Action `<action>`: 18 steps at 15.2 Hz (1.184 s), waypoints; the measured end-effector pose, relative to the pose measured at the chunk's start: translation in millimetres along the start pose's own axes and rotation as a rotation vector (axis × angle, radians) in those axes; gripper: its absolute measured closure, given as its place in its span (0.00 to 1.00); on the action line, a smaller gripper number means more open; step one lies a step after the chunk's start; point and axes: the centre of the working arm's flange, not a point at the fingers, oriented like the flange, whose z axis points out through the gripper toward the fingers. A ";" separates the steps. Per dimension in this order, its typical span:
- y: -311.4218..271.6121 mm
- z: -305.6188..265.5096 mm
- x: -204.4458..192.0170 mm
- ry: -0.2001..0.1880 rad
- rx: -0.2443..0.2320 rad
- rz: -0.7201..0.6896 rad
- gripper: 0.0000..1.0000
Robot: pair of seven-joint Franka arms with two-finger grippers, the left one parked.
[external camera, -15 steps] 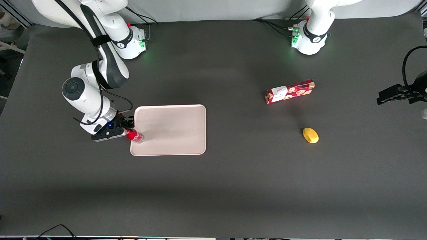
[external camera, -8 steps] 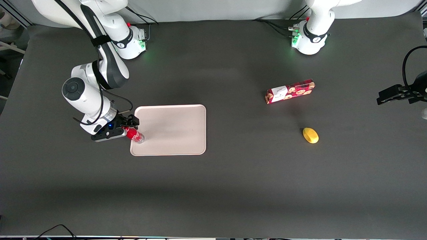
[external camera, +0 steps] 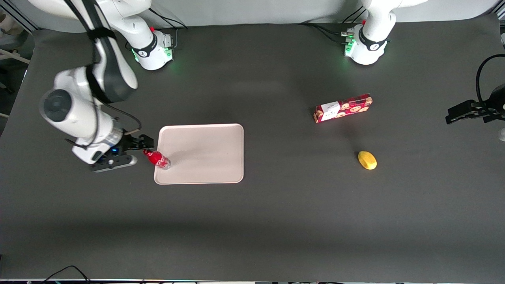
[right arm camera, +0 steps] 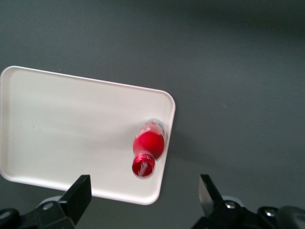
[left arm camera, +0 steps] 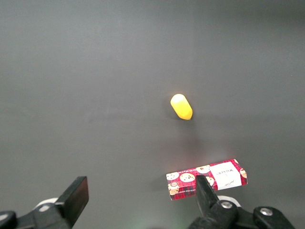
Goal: Place coke bottle on tray
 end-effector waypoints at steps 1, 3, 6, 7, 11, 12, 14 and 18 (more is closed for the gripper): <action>8.0 -31.4 2.6 -0.017 0.002 0.012 0.00; 20.9 -89.4 2.6 -0.021 0.005 0.032 0.00; 38.2 -156.6 -5.5 0.007 0.008 0.060 0.00; 46.9 -173.2 -9.2 0.018 0.009 0.074 0.00; 79.5 -186.9 -18.4 0.020 0.011 0.138 0.00; 84.2 -184.2 -20.4 0.013 0.012 0.168 0.00; 84.4 -182.8 -25.1 0.006 0.003 0.215 0.00; 88.4 -189.5 -33.2 0.015 -0.013 0.249 0.00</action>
